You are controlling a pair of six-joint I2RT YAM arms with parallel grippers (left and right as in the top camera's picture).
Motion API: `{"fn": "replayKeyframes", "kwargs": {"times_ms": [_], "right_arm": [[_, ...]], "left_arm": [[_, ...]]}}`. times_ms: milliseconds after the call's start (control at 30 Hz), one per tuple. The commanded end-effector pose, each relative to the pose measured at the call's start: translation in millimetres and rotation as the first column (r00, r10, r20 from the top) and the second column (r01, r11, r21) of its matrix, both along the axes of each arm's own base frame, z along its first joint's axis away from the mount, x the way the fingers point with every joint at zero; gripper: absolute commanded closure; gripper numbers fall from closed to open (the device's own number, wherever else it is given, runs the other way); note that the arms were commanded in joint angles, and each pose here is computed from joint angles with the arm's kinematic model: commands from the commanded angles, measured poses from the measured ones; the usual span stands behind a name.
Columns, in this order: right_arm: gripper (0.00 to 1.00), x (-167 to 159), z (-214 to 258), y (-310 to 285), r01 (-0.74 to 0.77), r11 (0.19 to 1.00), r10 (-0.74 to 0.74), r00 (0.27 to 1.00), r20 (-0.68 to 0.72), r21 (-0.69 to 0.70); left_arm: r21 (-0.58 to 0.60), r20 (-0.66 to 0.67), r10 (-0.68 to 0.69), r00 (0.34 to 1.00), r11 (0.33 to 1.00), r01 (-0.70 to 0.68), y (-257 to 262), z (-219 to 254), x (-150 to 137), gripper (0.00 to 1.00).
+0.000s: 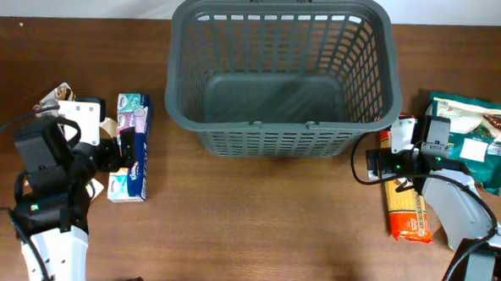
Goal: Pack container
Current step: 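Lower the right gripper and grasp the 3 mins spaghetti pack, then lift the spaghetti pack with the right gripper over the basket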
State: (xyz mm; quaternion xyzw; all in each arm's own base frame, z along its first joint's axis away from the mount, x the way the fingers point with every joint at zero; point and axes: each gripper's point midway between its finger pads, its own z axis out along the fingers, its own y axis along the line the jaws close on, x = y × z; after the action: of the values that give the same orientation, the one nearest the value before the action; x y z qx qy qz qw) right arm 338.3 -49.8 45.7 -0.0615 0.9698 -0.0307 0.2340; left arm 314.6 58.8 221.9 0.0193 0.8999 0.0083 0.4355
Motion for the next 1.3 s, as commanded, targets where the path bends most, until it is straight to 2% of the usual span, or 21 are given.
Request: {"fn": "replayKeyframes", "kwargs": {"times_ms": [0, 500, 767, 967, 1000, 1033, 1067, 1100, 1133, 1267], "right_arm": [[0.01, -3, -1, -7, 0.024, 0.999, -0.025, 1.0, -0.013, -0.043], [0.01, -21, -37, -38, 0.121, 0.992, -0.124, 0.984, -0.129, -0.028], [0.01, -25, -65, -31, 0.139, 0.99, -0.132, 0.972, -0.194, 0.019], [0.01, -17, -65, -30, 0.185, 0.981, -0.174, 0.971, -0.165, 0.054], [0.17, -17, -65, -30, 0.184, 0.981, -0.173, 0.971, -0.165, 0.053], [0.45, -17, -65, -30, 0.175, 0.983, -0.165, 0.972, -0.165, 0.05], [0.66, -17, -65, -30, 0.175, 0.984, -0.165, 0.972, -0.166, 0.045], [0.83, -17, -65, -32, 0.177, 0.984, -0.169, 0.971, -0.167, 0.035], [0.96, -18, -65, -35, 0.181, 0.983, -0.175, 0.97, -0.167, 0.021], [0.96, -19, -66, -38, 0.186, 0.983, -0.182, 0.968, -0.171, 0.002]], "left_arm": [[-0.001, -0.018, 0.016, 1.0, 1.0, -0.016, 3, -4, -2, 0.01], [-0.003, -0.026, 0.016, 1.0, 1.0, -0.016, 3, -5, -3, 0.01], [-0.004, -0.029, 0.016, 0.999, 1.0, -0.016, 3, -6, -4, 0.01], [-0.005, -0.032, 0.016, 0.999, 1.0, -0.016, 2, -6, -4, 0.01], [-0.005, -0.032, 0.016, 0.999, 1.0, -0.016, 2, -6, -4, 0.01], [-0.005, -0.032, 0.016, 0.999, 1.0, -0.016, 2, -6, -4, 0.01], [-0.006, -0.032, 0.016, 0.999, 1.0, -0.016, 2, -6, -4, 0.01], [-0.006, -0.032, 0.016, 0.999, 1.0, -0.016, 2, -6, -4, 0.01], [-0.005, -0.032, 0.016, 0.999, 1.0, -0.016, 2, -6, -4, 0.01], [-0.005, -0.032, 0.016, 0.999, 1.0, -0.016, 2, -6, -4, 0.01]]}}
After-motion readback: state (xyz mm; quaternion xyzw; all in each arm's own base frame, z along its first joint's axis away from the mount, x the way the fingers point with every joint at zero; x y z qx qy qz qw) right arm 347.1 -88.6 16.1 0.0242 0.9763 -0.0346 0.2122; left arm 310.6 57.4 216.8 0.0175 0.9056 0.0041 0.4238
